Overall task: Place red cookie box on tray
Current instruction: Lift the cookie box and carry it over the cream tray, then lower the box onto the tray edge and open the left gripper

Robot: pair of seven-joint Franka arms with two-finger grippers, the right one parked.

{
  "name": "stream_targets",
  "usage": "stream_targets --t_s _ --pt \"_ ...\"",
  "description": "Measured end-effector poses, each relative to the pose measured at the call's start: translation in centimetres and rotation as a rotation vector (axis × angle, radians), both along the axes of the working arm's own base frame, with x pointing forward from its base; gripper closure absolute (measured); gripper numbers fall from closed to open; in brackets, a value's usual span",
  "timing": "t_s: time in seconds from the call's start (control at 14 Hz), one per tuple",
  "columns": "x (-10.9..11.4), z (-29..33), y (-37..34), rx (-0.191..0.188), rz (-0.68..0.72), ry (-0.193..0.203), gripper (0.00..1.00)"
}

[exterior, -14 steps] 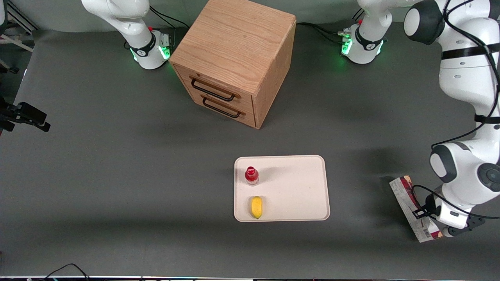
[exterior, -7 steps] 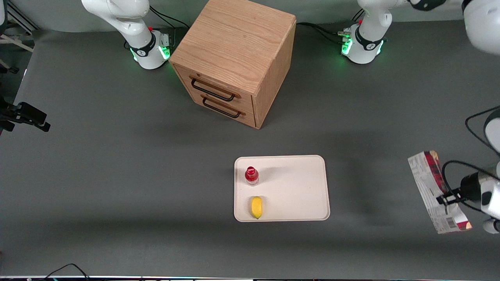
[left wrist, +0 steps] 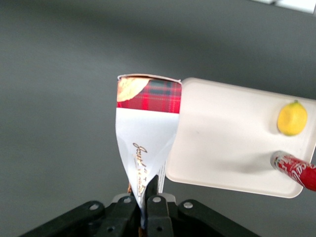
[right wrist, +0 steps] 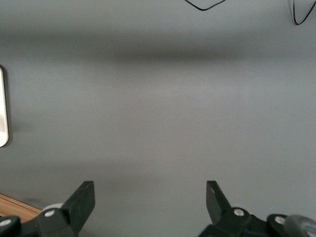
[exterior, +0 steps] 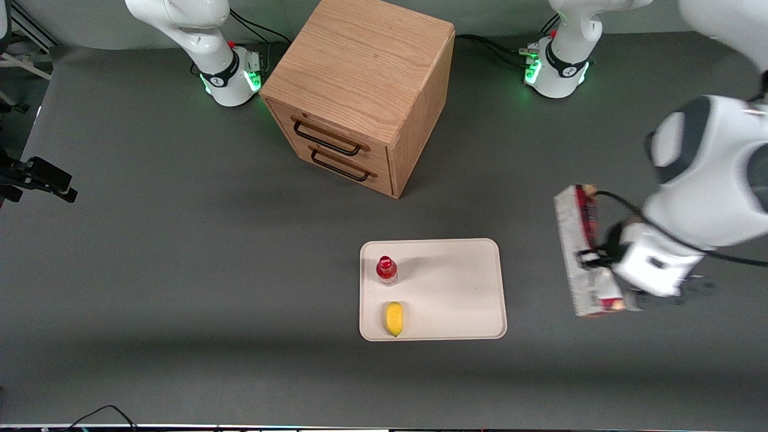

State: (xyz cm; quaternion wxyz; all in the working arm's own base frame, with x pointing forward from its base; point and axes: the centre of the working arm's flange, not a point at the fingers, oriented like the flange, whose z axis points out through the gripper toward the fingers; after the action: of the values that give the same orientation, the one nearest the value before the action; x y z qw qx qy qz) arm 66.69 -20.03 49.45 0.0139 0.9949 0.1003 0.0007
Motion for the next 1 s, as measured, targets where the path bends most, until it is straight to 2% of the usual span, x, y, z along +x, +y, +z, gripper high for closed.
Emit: stream_targets --t_s 0.14,0.29,0.43,0.64,0.79,0.86,1.0 --pt "-0.3 -5.1 -4.6 0.011 0.008 -0.002 0.95" --pt "0.4 -11.6 -6.5 -0.001 0.007 0.001 0.95" --pt "1.7 -18.0 -6.7 -0.021 -0.008 -0.024 0.95" --pt "2.7 -25.5 -6.4 -0.023 -0.043 -0.065 0.95" --pt "3.0 -26.0 -6.3 -0.034 -0.039 -0.070 0.78" --pt "3.3 -25.3 -6.0 -0.030 -0.033 -0.074 0.66" --pt "3.7 -22.9 -4.8 0.009 -0.017 -0.042 0.41"
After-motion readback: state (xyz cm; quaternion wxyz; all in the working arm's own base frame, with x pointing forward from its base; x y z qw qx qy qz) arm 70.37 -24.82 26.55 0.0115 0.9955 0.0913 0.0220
